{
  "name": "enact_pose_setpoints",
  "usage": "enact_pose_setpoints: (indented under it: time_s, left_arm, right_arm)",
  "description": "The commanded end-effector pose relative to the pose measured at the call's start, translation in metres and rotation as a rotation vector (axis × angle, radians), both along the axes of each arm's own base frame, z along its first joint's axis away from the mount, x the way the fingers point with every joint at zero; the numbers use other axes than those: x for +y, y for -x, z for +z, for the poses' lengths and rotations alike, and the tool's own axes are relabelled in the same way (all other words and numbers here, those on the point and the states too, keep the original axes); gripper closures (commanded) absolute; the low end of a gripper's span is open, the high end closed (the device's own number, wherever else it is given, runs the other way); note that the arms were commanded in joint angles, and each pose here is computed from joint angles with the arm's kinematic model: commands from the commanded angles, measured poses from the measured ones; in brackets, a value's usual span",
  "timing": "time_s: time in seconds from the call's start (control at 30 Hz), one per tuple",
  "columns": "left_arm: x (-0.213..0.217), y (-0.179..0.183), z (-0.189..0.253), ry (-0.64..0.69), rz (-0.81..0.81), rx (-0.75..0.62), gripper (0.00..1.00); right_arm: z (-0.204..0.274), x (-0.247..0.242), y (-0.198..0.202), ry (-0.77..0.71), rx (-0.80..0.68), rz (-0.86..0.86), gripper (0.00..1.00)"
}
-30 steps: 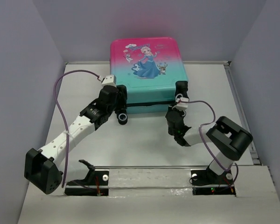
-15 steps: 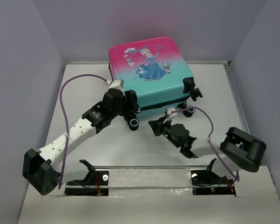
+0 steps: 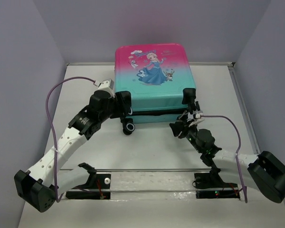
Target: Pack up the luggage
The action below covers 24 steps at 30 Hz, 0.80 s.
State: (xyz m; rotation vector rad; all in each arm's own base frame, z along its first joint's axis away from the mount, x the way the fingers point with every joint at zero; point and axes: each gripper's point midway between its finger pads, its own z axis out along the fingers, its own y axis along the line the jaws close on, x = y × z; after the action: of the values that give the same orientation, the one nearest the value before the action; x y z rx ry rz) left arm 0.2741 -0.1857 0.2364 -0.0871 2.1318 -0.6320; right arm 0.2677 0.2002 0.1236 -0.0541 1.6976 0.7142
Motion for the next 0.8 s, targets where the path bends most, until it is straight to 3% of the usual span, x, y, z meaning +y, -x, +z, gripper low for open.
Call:
enact_pose_setpoints:
  time_s: [0.0, 0.17, 0.4, 0.63, 0.77]
  left_arm:
    - [-0.011, 0.005, 0.201, 0.289, -0.111, -0.558, 0.94]
    - [-0.019, 0.004, 0.202, 0.299, -0.15, -0.551, 0.94]
    - [-0.017, 0.005, 0.204, 0.299, -0.151, -0.564, 0.94]
    - [-0.004, 0.005, 0.215, 0.271, -0.117, -0.606, 0.94]
    - [-0.011, 0.005, 0.198, 0.273, -0.15, -0.577, 0.94]
  right_arm:
    - [-0.014, -0.038, 0.01, -0.057, -0.02, -0.126, 0.42]
    - [0.0, -0.047, 0.01, -0.063, -0.085, -0.144, 0.37]
    - [0.008, -0.083, -0.007, -0.07, -0.087, -0.282, 0.19]
    - [0.006, -0.061, -0.025, -0.039, -0.044, -0.131, 0.32]
    - [0.004, -0.061, -0.036, -0.029, -0.067, -0.151, 0.32]
